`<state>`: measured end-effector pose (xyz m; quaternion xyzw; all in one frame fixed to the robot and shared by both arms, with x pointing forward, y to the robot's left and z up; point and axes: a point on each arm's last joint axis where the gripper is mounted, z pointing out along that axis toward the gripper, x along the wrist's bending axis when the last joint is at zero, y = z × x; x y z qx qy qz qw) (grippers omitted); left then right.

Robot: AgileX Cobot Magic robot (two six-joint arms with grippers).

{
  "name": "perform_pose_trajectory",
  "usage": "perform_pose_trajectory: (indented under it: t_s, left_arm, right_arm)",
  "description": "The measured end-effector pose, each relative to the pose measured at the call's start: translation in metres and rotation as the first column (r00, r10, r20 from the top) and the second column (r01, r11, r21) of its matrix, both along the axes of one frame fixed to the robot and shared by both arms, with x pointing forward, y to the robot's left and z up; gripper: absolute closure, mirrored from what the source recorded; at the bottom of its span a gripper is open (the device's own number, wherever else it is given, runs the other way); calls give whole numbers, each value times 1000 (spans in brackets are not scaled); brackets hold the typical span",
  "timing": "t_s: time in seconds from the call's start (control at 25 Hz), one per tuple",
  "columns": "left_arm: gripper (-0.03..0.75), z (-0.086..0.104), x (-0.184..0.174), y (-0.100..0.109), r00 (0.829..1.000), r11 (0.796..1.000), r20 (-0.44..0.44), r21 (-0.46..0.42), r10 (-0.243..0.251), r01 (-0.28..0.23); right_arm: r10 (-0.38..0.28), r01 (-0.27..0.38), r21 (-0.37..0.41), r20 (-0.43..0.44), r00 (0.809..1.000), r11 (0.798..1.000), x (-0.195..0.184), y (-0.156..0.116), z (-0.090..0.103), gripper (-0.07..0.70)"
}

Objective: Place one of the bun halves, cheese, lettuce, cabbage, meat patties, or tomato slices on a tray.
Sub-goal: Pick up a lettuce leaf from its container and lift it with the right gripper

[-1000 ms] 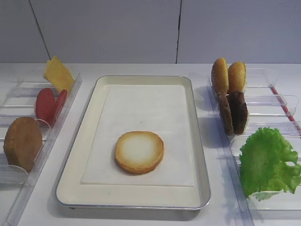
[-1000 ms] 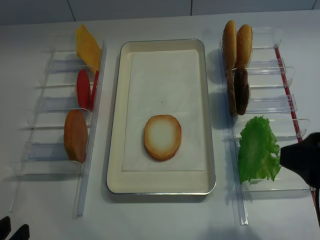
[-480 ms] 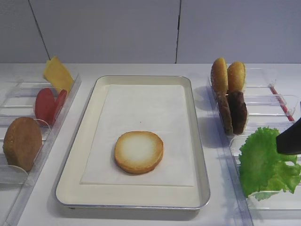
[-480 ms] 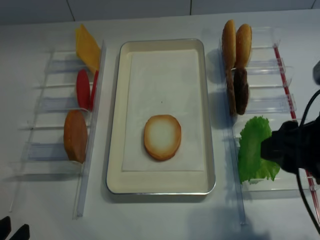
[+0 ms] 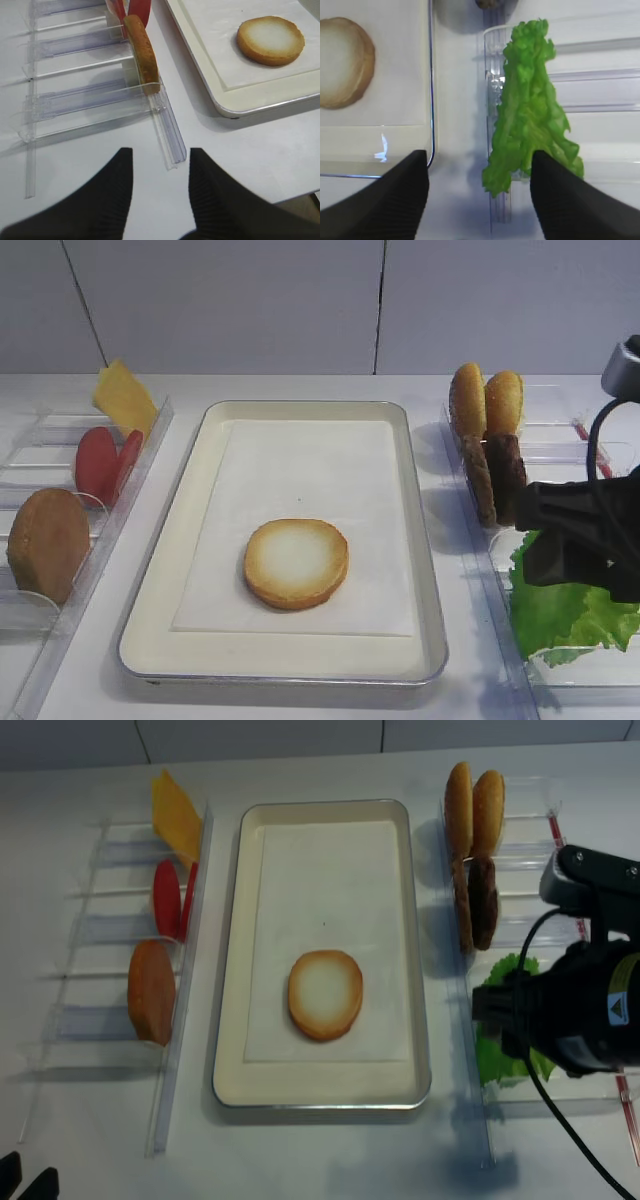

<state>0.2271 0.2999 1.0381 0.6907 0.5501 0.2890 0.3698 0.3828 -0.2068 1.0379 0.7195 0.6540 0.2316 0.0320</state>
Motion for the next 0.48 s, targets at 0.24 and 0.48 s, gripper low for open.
perform_pose_trajectory:
  t_s: [0.24,0.48]
  left_arm:
    - [464,0,0,0,1000,1000,0,0,0,0]
    - [464,0,0,0,1000,1000,0,0,0,0]
  right_arm:
    - [-4,3,-12,-11,1000,1000,8,5,-7,197]
    - [-12,11,-36,-26,1000,999,14,7,-14,204]
